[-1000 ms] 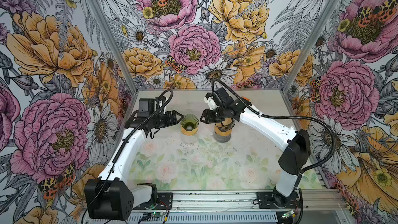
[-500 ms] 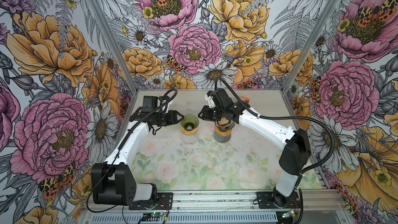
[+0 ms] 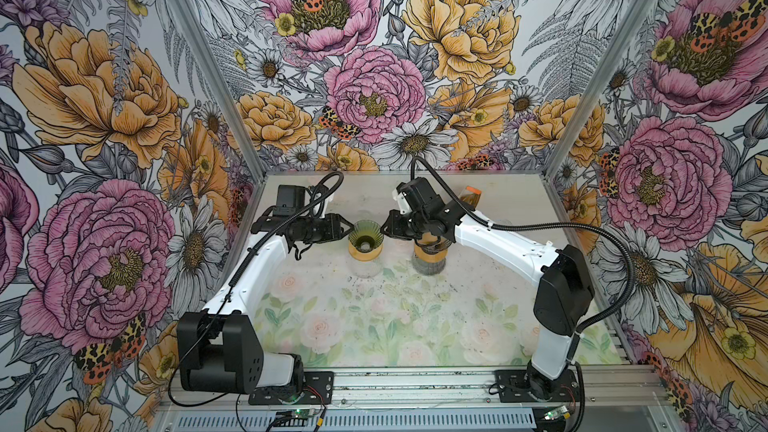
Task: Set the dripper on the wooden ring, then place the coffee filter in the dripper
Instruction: 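Lower the green dripper onto the ring while left gripper closes around it, then hold the green dripper seated on the ring with both grippers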
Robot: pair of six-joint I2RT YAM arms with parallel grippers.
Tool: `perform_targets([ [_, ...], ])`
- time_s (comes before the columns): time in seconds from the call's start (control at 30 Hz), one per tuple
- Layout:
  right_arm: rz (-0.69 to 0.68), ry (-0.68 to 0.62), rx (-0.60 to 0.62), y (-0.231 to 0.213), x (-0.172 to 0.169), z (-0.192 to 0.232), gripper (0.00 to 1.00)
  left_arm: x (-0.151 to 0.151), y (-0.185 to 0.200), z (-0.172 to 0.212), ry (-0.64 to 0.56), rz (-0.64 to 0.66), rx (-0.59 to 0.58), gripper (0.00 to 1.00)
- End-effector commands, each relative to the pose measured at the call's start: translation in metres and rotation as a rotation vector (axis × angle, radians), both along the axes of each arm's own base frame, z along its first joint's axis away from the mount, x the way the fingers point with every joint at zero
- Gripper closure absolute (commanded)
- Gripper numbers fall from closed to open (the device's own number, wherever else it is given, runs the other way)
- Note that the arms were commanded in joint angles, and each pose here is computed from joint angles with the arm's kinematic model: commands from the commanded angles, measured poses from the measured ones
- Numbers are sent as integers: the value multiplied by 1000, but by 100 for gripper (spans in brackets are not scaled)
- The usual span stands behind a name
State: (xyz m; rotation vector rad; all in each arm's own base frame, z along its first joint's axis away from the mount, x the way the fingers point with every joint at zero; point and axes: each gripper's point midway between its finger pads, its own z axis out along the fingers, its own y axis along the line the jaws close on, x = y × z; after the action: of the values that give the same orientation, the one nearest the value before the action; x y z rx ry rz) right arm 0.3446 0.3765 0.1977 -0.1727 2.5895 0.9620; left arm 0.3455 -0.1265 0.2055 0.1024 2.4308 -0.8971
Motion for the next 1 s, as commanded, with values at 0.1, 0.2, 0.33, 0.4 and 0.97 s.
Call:
perform_targets([
  [0.1,11,12,10,8,-1,-8,79,3,-4,3,-8,-31,-27,62],
  [0.2,14,13,10,9,-2,-8,80,2,-6,1,3,-36,-34,63],
  [0.33,20,14,15,11,-2,-8,82,4,-6,-2,11,-28,-29,68],
  [0.4,19,15,15,11,-2,-9,83,5,-3,-3,16,-15,-24,70],
  [0.97,25,1,36,16,1,0,88,11,4,-12,44,19,-14,78],
])
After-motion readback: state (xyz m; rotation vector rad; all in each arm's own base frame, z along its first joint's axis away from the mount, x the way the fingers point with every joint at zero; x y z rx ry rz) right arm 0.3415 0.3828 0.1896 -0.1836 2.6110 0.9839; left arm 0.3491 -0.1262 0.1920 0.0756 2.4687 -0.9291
